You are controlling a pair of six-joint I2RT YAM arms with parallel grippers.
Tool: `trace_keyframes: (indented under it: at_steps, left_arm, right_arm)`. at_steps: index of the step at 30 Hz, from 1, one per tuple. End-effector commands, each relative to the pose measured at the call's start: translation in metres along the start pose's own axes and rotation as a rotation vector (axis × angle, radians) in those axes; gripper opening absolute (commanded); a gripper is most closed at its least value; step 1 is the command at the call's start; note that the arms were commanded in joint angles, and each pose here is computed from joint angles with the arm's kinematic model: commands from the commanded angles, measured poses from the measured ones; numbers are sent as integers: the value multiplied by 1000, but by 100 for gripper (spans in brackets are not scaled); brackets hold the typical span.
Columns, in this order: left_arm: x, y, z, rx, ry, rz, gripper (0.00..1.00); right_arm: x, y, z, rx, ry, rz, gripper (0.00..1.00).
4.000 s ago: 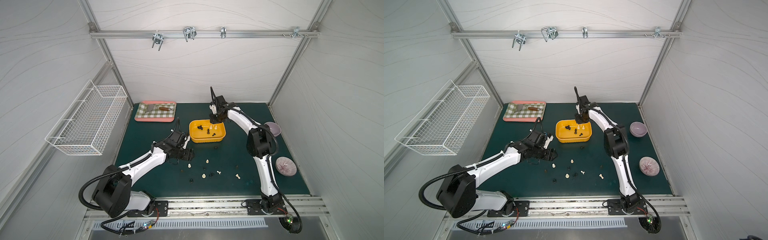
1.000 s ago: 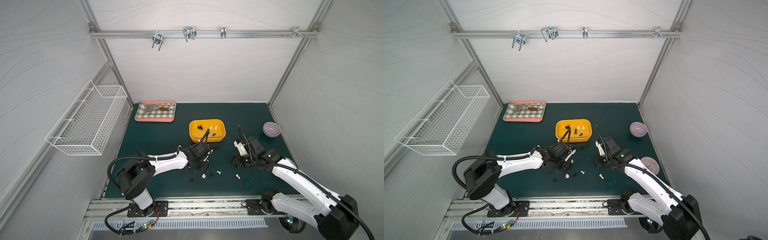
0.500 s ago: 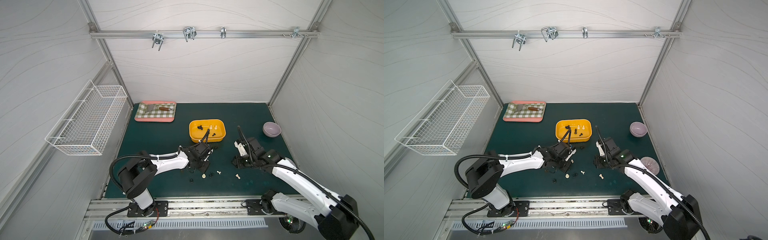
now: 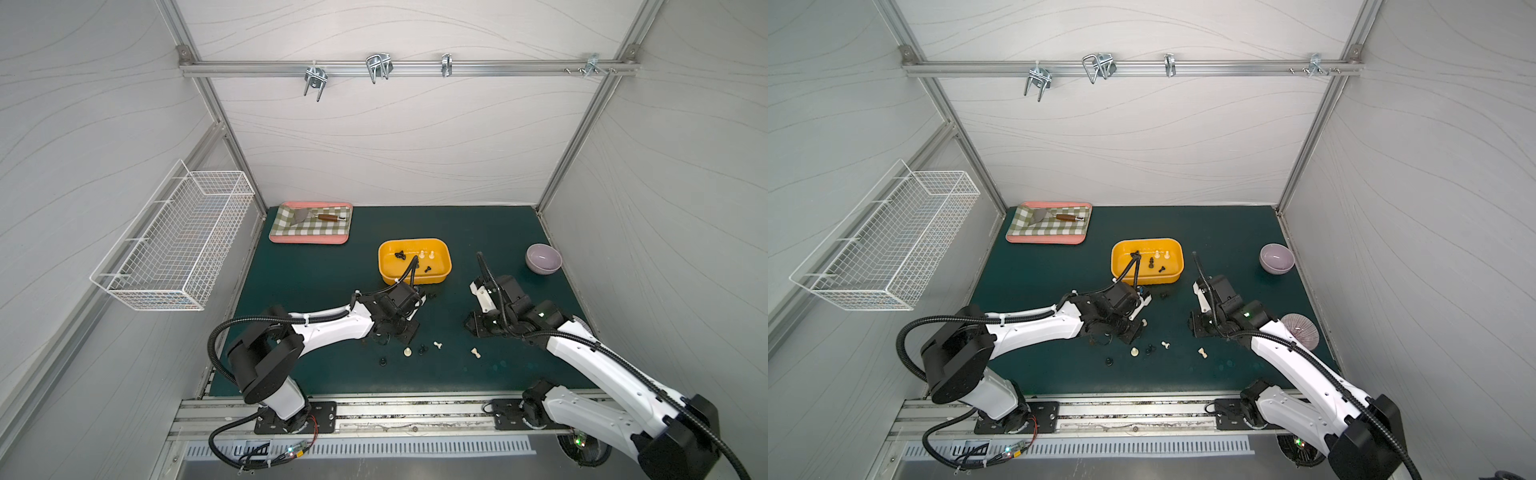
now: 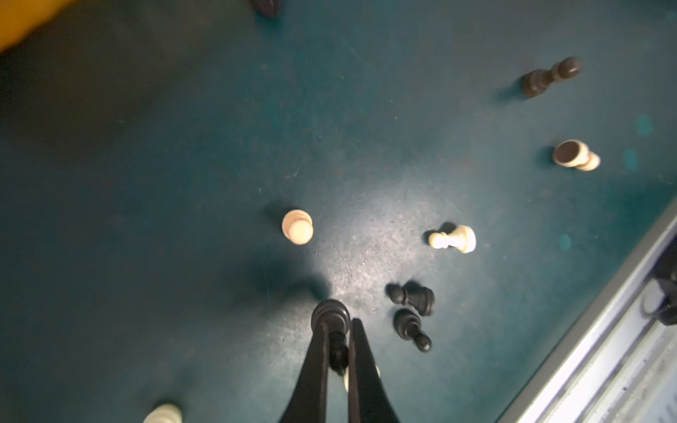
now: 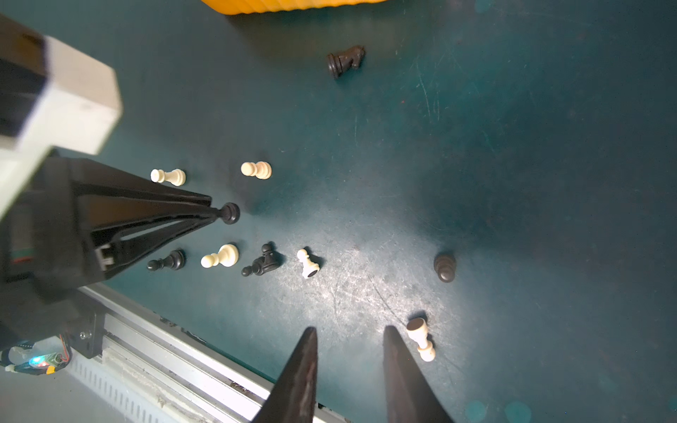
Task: Put the chess pieces into the storage box
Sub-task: Pick up the chess piece at the center of the board, then place the chess piece in the storage box.
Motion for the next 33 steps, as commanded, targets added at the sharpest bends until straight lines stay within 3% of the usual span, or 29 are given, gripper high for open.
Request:
trace_keyframes:
  at_steps: [1,8,15,24,33]
  left_arm:
    - [-22,22,-4,-19,-37,-71,2]
    - [-55,48,8,-28,-18,-155,2]
    - [-105,61,51,-60,67,-256,3]
    - [-157,52,92,-110,91,-289,2]
    - [-192,11,127,-134,132,-256,2]
  right_arm:
    - [6,2,-4,19,-11,9,33]
    - [6,5,-4,19,-12,-2,33]
    - [6,5,-4,20,-13,1,33]
    - [5,11,-1,9,-16,-5,33]
    - [13,20,-2,7,-26,-14,33]
Point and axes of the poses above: each gripper's point midway between its finger pads, its own y axis back along the fingers, its own z axis along the line the jaws close on, x = y × z, the point moved 4 cm from there along y, back along the fingers, and after that the axes turned 4 degrees about -y, right-handed, at the moved point
